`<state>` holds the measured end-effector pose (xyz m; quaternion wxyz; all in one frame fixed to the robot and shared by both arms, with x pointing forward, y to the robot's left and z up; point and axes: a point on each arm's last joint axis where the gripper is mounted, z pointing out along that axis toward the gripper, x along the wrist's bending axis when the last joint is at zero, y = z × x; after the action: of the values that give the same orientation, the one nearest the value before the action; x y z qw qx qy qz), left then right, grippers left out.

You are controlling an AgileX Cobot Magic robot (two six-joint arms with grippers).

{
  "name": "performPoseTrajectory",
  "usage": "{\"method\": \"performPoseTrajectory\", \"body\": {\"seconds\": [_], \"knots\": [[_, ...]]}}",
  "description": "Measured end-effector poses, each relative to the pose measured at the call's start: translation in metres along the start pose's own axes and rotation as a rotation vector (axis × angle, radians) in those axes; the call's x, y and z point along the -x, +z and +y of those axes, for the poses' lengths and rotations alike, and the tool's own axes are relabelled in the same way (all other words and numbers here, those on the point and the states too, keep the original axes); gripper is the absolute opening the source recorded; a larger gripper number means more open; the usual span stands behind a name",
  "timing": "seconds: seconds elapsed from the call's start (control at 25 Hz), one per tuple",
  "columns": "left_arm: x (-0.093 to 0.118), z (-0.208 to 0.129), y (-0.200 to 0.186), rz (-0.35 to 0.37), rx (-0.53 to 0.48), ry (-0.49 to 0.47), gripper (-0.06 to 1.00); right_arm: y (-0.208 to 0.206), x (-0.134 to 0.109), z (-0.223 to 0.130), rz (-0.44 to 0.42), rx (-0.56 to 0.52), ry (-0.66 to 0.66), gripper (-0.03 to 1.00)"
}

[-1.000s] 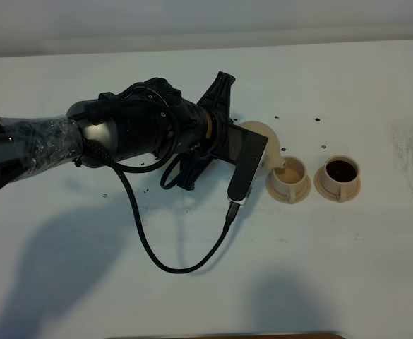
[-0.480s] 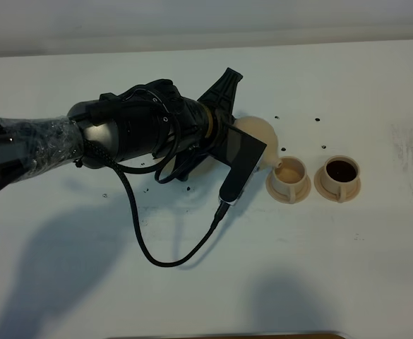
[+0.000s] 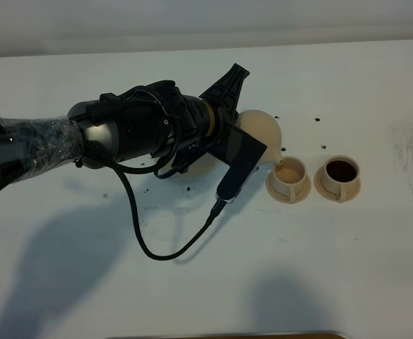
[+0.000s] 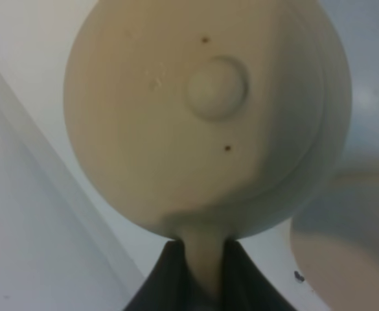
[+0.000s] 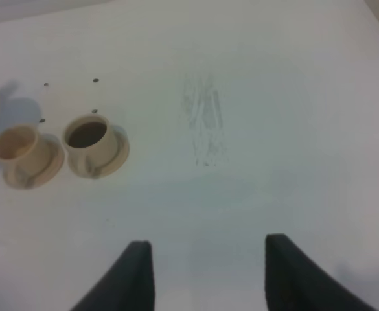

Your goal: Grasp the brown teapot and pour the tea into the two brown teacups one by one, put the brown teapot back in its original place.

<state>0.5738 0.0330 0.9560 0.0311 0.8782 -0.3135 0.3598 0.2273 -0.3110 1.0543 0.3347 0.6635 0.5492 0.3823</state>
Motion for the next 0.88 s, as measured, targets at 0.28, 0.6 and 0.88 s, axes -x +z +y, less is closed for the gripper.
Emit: {"method": "performPoseTrajectory", "body": {"seconds": [0.28,0.6,0.88], "knots": [[-0.0023,0.0027,-0.0003,0.024,0.013,0.058,0.08,0.0,0.0,0.0,0.0,0.0,0.0,0.41],[-0.0036,0.0066,-0.0009,0.039,0.024,0.113,0.08,0.0,0.0,0.0,0.0,0.0,0.0,0.41],[-0.0036,0.0066,-0.0009,0.04,0.023,0.174,0.08,0.0,0.0,0.0,0.0,0.0,0.0,0.41]]}}
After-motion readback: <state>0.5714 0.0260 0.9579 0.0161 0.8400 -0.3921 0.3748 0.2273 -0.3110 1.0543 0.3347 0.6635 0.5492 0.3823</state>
